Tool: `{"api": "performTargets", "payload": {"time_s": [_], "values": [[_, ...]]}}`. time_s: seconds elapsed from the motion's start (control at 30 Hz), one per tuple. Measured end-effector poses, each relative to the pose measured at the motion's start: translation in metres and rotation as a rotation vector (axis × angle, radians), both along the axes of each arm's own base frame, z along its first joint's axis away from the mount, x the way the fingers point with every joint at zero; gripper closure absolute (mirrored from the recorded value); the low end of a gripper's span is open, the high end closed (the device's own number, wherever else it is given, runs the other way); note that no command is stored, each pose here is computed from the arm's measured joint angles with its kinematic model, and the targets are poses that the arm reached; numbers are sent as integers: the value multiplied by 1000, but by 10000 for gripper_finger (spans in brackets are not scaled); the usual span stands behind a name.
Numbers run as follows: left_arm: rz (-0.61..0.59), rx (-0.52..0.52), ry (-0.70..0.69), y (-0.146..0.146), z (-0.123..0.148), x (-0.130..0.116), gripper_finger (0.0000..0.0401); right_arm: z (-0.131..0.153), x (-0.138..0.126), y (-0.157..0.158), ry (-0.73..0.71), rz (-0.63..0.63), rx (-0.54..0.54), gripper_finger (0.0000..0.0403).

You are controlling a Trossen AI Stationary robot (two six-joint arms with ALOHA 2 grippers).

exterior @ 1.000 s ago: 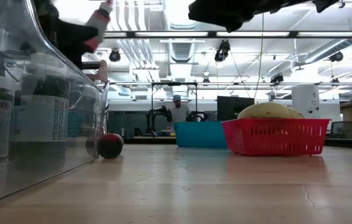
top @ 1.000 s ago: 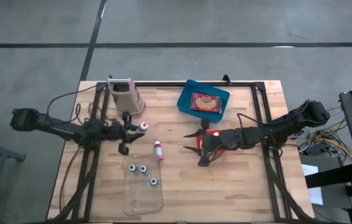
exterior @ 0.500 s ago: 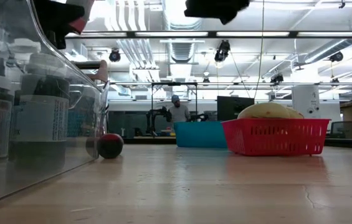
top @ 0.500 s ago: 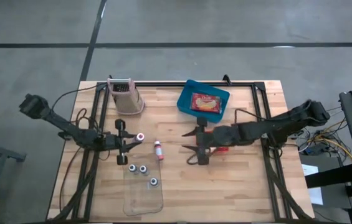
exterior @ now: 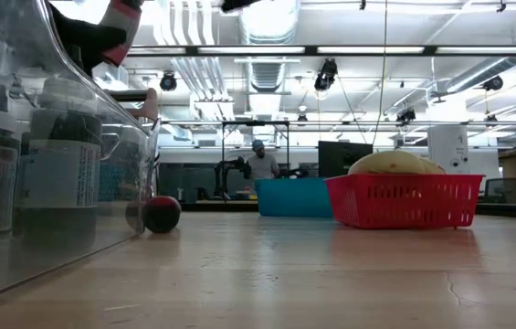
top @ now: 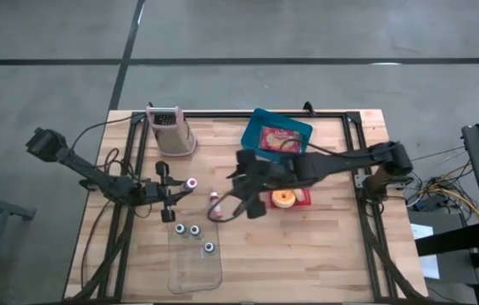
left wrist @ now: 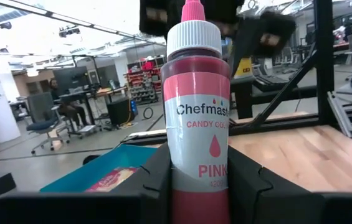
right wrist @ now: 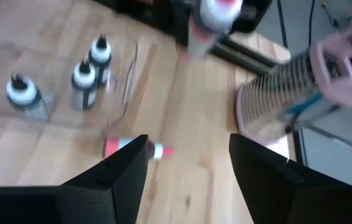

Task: Pick & Place Food Item
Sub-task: Put the top pink food coloring bottle into the transparent bin

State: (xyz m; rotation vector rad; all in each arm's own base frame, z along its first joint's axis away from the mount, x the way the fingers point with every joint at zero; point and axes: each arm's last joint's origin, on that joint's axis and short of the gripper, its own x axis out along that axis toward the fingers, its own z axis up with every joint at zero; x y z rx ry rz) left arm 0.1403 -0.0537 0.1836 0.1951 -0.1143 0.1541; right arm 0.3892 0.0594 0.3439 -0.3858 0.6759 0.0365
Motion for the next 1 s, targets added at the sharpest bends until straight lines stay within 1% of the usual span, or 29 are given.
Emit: {"api": "performTargets", "payload": {"time_s": [0.17, 0.23, 0.3, 0.4, 0.6, 0.67, 0.7, 0.77, 0.83, 1.0], "values": [[8, 0, -4, 2, -4, -3, 304, 15, 27, -10, -9, 28, -3, 172], [10, 2, 1, 2, -6, -3, 304, 16, 34, -13, 17, 35, -19, 172], [13, 3, 4, 2, -7, -4, 304, 23, 41, -15, 9, 60, -1, 172], [16, 3, 8, 3, -10, -5, 304, 26, 51, -14, 14, 97, 24, 172], [18, 0, 6, 4, -11, -6, 304, 18, 72, -12, 69, 125, 5, 172], [18, 0, 6, 4, -11, -6, 304, 20, 78, -11, 48, 137, -1, 172], [18, 0, 7, 3, -11, -6, 304, 17, 80, -11, 59, 143, -7, 172], [18, 1, 8, 3, -11, -6, 304, 15, 85, -11, 31, 148, -15, 172], [18, -3, 7, 3, -11, -6, 304, 11, 86, -14, 47, 142, -16, 172], [14, -5, 14, 3, -12, -5, 304, 12, 89, -22, 23, 121, -13, 172]]}}
